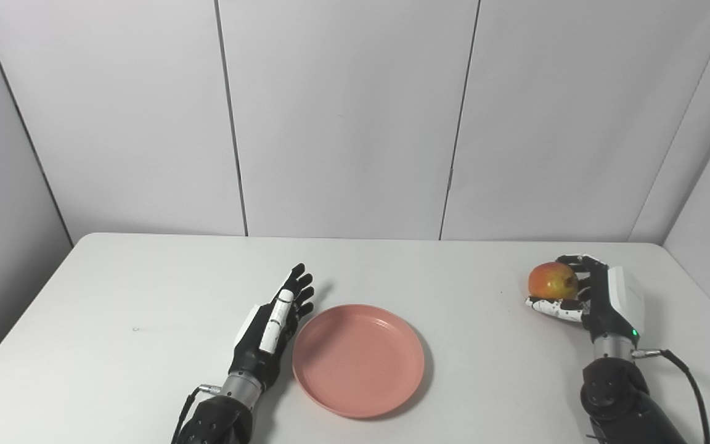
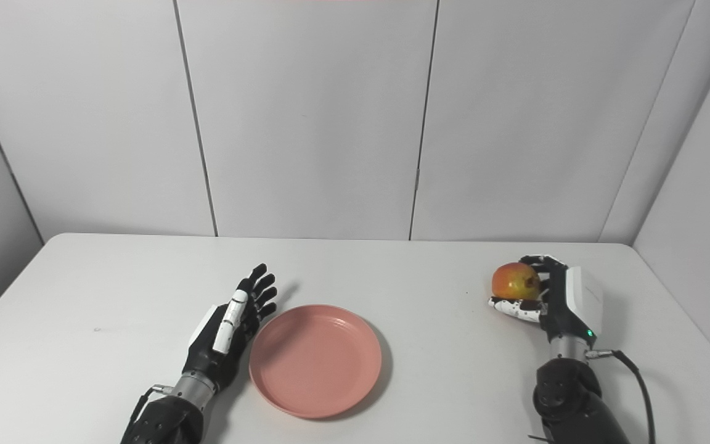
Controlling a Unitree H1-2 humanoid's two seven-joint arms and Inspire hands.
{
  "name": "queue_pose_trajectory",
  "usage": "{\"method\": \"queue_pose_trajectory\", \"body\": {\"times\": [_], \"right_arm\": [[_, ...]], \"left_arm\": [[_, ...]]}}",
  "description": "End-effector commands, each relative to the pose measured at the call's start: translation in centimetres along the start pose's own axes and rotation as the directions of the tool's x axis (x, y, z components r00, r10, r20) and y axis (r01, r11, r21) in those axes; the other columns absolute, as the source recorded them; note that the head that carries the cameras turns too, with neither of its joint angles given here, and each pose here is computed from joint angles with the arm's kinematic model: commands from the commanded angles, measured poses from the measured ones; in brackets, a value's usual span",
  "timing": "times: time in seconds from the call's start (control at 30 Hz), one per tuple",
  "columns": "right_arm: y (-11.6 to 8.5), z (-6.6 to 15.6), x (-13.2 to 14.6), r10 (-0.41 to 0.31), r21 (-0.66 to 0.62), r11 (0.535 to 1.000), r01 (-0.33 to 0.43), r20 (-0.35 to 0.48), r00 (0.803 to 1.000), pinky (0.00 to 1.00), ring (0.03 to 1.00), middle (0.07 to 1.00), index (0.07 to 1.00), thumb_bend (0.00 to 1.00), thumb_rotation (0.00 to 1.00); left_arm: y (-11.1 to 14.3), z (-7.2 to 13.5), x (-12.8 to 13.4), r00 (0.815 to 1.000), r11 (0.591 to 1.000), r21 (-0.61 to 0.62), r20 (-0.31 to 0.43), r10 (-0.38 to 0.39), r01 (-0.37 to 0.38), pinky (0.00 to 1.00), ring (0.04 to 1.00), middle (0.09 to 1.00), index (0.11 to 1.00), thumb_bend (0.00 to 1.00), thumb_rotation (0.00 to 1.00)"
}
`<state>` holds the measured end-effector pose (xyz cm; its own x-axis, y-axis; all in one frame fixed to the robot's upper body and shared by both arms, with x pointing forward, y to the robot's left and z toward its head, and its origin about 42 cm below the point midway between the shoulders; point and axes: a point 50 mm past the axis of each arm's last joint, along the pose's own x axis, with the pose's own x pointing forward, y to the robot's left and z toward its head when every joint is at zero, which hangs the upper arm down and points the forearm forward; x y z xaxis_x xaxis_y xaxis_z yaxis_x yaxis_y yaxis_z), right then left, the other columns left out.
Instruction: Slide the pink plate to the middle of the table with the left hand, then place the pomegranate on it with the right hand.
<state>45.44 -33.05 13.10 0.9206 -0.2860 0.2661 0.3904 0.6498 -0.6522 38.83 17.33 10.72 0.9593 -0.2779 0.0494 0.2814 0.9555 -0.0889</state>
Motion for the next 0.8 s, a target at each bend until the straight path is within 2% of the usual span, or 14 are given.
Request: {"method": "queue_pose_trajectory", "body": {"times": [0.0, 0.37, 0.67, 0.77], "right_arm": [[-1.5, 2.9, 2.0, -0.088, 0.056, 0.995, 0.081, 0.124, 0.988, 0.39, 0.402, 0.485, 0.552, 0.51, 0.0], [-2.0, 6.4, 1.1, -0.091, 0.12, 0.991, 0.064, 0.23, 0.969, 0.39, 0.402, 0.489, 0.553, 0.51, 0.0], [-2.7, 8.9, -0.2, -0.062, 0.176, 0.984, 0.006, 0.311, 0.948, 0.35, 0.381, 0.476, 0.561, 0.51, 0.0], [-2.7, 9.8, -0.8, -0.053, 0.187, 0.982, -0.012, 0.339, 0.939, 0.38, 0.399, 0.483, 0.554, 0.51, 0.0]], "left_arm": [[0.1, -0.7, -0.3, 1.0, 1.0, 0.001, -0.009, 0.0, 0.0, 0.95, 0.969, 0.979, 0.983, 0.53, 1.0], [-0.6, -0.9, 0.1, 1.0, 1.0, 0.022, -0.007, -0.009, 0.009, 0.95, 0.971, 0.98, 0.985, 0.53, 1.0], [-1.2, -1.1, 0.5, 1.0, 0.999, 0.044, -0.005, -0.016, 0.017, 0.95, 0.974, 0.983, 0.989, 0.52, 1.0], [-1.3, -1.1, 0.5, 1.0, 0.999, 0.044, -0.009, -0.015, 0.015, 0.95, 0.973, 0.983, 0.989, 0.52, 1.0]]}}
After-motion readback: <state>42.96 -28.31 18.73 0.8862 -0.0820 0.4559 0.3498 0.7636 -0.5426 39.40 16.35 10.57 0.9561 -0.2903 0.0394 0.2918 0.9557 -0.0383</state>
